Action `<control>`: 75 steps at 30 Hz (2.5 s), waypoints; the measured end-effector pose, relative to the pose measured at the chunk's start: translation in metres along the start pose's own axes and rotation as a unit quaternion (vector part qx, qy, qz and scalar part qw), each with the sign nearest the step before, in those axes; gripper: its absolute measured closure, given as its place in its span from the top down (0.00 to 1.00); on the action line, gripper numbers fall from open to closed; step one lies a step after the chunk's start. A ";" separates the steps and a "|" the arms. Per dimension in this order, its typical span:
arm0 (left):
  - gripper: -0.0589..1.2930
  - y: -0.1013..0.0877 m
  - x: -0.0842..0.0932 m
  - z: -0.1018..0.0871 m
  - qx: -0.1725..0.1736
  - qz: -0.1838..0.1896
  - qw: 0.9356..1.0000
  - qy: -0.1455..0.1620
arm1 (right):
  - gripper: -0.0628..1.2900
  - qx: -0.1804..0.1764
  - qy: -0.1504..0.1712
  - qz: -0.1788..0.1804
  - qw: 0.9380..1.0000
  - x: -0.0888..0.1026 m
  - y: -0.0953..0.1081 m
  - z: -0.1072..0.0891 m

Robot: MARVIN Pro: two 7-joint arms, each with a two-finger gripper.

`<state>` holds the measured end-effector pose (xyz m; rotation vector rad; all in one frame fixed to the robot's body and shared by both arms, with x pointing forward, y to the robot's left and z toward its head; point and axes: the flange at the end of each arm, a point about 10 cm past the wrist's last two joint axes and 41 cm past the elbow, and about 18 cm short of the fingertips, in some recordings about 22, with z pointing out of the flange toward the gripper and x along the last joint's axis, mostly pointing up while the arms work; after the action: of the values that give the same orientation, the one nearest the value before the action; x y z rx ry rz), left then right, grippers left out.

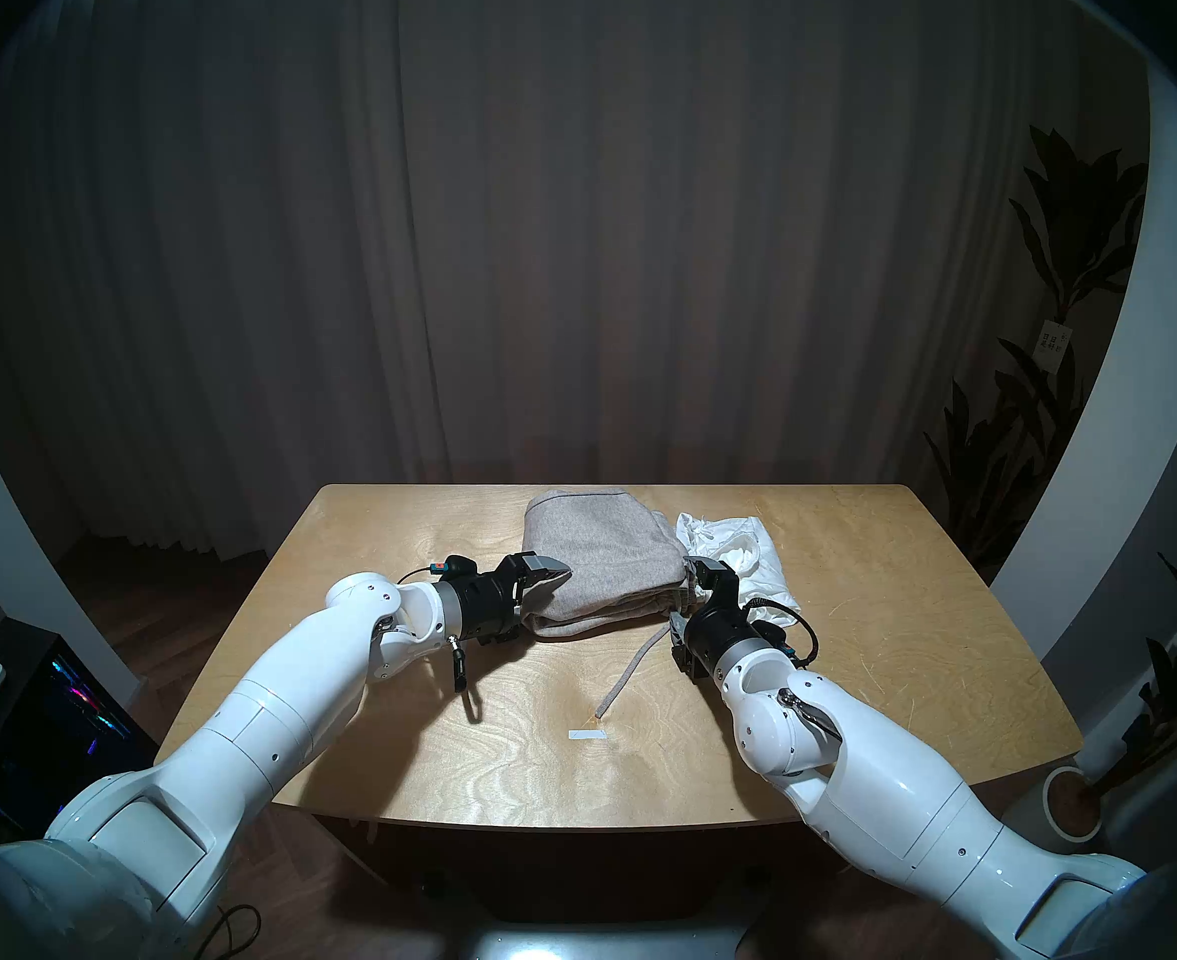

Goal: Fold pants twice and stack them

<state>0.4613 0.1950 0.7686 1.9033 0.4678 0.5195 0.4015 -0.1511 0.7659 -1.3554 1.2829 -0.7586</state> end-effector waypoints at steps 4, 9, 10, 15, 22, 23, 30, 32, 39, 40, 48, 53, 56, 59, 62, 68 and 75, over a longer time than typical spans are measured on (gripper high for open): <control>0.86 -0.003 0.000 -0.002 -0.013 0.003 1.000 -0.002 | 0.95 0.003 -0.002 -0.003 1.000 0.000 -0.001 0.008; 0.86 -0.004 0.001 -0.001 -0.022 0.006 1.000 -0.005 | 0.95 0.006 -0.010 -0.007 1.000 0.000 -0.002 0.016; 0.86 -0.004 0.001 -0.001 -0.023 0.007 1.000 -0.005 | 0.95 0.007 -0.013 -0.008 1.000 -0.001 -0.002 0.017; 0.86 -0.004 0.003 0.002 -0.026 0.009 1.000 -0.009 | 0.95 0.013 -0.031 -0.008 0.999 -0.004 -0.006 0.018; 0.86 -0.004 0.006 0.005 -0.028 0.011 0.999 -0.013 | 0.95 0.023 -0.041 -0.009 0.999 0.005 -0.012 0.003; 0.86 -0.004 0.006 0.005 -0.028 0.011 0.999 -0.013 | 0.95 0.023 -0.040 -0.009 0.999 0.007 -0.012 0.001; 0.86 -0.002 0.009 0.009 -0.024 0.014 1.000 -0.015 | 0.95 0.019 -0.032 -0.016 0.999 0.019 -0.009 -0.015; 0.86 -0.001 0.010 0.010 -0.023 0.015 1.000 -0.015 | 0.95 0.018 -0.027 -0.017 0.999 0.021 -0.008 -0.017; 0.86 0.000 0.011 0.011 -0.019 0.017 1.000 -0.016 | 0.95 0.015 -0.010 -0.030 0.999 0.026 -0.007 -0.016; 0.86 0.000 0.011 0.011 -0.019 0.017 1.000 -0.016 | 0.95 0.015 -0.008 -0.031 0.999 0.027 -0.007 -0.015; 0.86 0.000 0.010 0.011 -0.018 0.017 1.000 -0.015 | 0.95 0.009 0.003 -0.039 0.999 0.031 -0.004 -0.001; 0.86 0.000 0.011 0.011 -0.018 0.017 1.000 -0.015 | 0.95 0.008 -0.001 -0.044 0.999 0.027 -0.006 0.011; 0.86 0.000 0.011 0.011 -0.018 0.016 1.000 -0.015 | 0.93 0.008 -0.005 -0.047 0.999 0.025 -0.006 0.015; 0.86 0.000 0.011 0.011 -0.018 0.014 1.000 -0.015 | 0.93 0.007 -0.009 -0.049 0.999 0.023 -0.007 0.019; 0.86 0.000 0.013 0.011 -0.016 0.013 1.000 -0.014 | 0.93 0.006 -0.012 -0.052 0.999 0.022 -0.007 0.022; 0.86 0.001 0.018 0.011 -0.008 0.016 1.000 -0.013 | 0.93 0.007 -0.023 -0.059 0.998 0.020 -0.008 0.027; 0.86 0.001 0.021 0.011 -0.004 0.018 1.000 -0.012 | 0.93 0.013 -0.047 -0.068 0.996 0.013 -0.005 0.028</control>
<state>0.4851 0.1977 0.7685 1.9115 0.4148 0.5206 0.4319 -0.1563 0.7611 -1.4517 1.1116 -0.7924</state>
